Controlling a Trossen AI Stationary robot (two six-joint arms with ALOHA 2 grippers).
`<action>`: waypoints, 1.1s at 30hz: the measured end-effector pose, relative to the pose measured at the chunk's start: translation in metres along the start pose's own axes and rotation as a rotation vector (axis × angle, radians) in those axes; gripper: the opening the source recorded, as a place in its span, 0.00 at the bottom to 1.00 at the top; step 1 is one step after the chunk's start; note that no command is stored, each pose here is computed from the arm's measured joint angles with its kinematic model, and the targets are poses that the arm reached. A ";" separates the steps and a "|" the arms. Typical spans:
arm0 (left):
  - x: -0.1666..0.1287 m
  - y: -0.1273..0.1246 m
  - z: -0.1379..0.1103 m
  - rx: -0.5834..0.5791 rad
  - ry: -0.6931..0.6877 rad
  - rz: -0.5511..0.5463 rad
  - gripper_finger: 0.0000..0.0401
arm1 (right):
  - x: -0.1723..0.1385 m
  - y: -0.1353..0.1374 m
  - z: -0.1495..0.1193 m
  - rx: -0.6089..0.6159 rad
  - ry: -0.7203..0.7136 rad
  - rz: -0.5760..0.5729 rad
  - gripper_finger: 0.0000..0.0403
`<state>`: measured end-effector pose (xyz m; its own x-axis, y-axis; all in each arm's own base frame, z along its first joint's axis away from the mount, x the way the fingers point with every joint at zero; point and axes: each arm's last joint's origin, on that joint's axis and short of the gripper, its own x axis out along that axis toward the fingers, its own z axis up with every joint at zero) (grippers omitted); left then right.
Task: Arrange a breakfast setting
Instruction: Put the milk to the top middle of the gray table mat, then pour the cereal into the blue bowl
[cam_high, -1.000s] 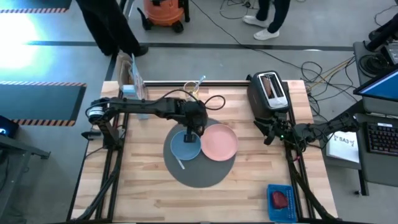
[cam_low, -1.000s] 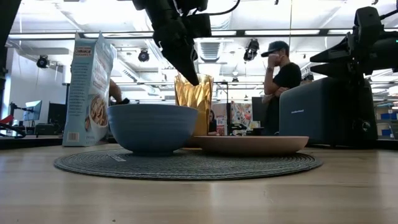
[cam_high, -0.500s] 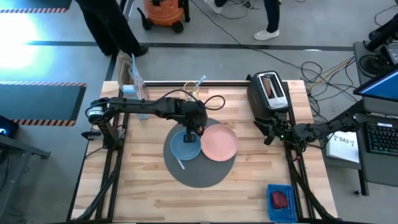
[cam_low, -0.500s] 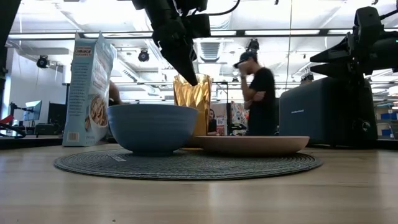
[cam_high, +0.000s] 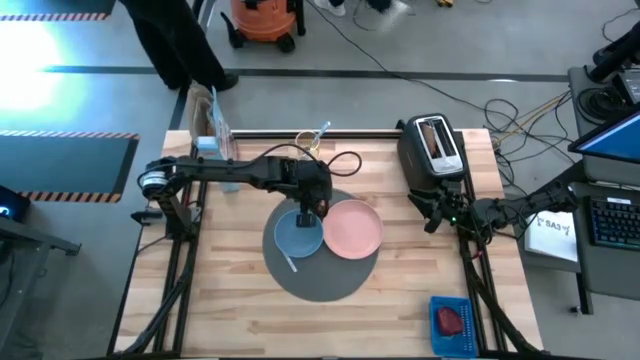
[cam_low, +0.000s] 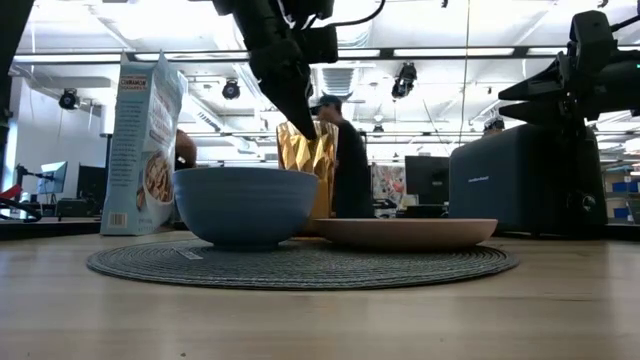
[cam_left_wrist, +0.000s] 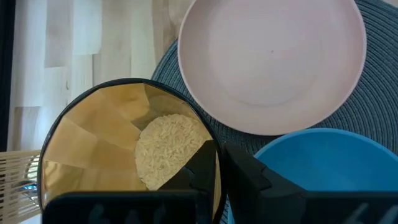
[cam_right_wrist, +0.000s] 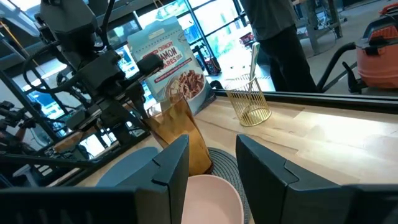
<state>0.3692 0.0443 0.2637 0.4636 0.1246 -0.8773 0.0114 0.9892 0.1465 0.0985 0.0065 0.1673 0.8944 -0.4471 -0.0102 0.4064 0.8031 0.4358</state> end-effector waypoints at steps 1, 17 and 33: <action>0.000 0.000 0.000 -0.004 0.000 0.001 0.03 | 0.000 0.000 0.000 0.000 0.000 -0.001 0.31; 0.000 0.000 0.001 -0.009 -0.007 0.003 0.23 | 0.000 0.000 0.000 0.000 0.000 0.000 0.31; -0.024 0.001 0.005 -0.009 -0.083 0.012 0.25 | 0.000 0.000 0.000 0.000 0.000 0.000 0.31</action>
<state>0.3624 0.0421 0.2874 0.5358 0.1303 -0.8342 -0.0025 0.9882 0.1528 0.0986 0.0065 0.1672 0.8944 -0.4471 -0.0104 0.4065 0.8031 0.4355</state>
